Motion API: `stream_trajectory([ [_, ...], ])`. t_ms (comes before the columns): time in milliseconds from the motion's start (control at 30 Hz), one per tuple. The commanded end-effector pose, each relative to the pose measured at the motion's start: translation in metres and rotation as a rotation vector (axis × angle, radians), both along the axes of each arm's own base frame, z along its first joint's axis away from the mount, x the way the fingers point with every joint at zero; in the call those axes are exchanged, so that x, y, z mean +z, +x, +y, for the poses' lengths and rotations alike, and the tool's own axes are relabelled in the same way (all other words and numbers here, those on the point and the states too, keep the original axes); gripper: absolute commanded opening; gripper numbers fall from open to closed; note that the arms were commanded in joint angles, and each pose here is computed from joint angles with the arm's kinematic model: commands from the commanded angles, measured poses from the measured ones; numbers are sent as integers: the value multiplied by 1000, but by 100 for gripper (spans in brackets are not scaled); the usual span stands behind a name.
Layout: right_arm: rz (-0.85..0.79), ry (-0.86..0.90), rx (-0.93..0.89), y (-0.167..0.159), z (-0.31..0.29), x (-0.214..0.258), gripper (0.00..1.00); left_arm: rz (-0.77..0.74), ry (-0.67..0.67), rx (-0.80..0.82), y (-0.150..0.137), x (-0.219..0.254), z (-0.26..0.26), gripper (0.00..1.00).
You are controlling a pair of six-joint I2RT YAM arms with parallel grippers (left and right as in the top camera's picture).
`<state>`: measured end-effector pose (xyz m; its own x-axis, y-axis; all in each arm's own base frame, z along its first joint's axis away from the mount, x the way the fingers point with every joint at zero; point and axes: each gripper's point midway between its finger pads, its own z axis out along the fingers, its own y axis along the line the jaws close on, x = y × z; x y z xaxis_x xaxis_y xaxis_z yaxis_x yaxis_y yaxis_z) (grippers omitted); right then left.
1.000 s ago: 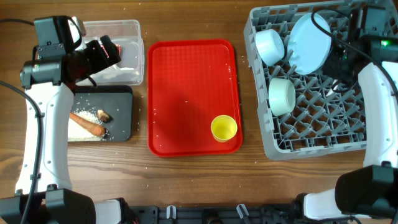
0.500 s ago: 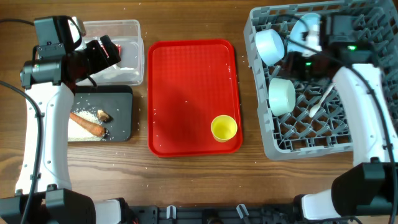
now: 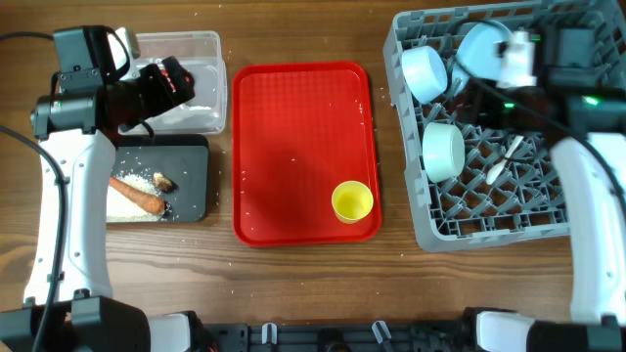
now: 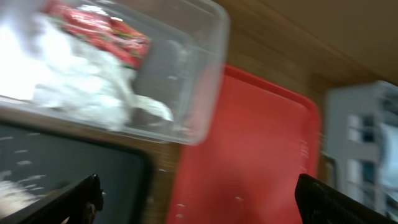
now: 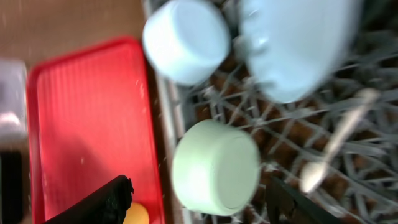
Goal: Sort waste into correct bins and load items into the dishwasher rack
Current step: 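Grasp the yellow cup with the left gripper and lift it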
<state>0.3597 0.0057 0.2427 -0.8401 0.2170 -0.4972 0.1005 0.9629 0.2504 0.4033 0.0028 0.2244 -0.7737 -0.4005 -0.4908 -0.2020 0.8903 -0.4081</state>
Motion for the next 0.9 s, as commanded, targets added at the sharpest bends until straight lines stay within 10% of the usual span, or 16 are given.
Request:
stream_trajectory([
  [0, -52, 1, -102, -4, -34, 20, 74, 24, -102, -359, -11, -10, -94, 93],
  [233, -38, 1, -126, -7, -42, 17, 74, 338, 64, -808, -84, -133, -263, 96],
  [467, -34, -3, -128, -8, -43, 17, 74, 469, 105, -897, -120, -171, -286, 81],
  [533, -35, -3, -128, -8, -43, 17, 74, 476, 117, -886, -119, -172, -282, 66],
  [633, -33, -2, -128, -8, -43, 17, 74, 481, 179, -862, -115, -176, -271, 4],
  [767, -31, 9, -122, -9, -41, 16, 74, 501, 192, -822, -111, -169, -258, 4],
  [867, -65, 140, -5, -5, -12, 22, 74, 410, -87, -814, -86, -111, -263, 4],
])
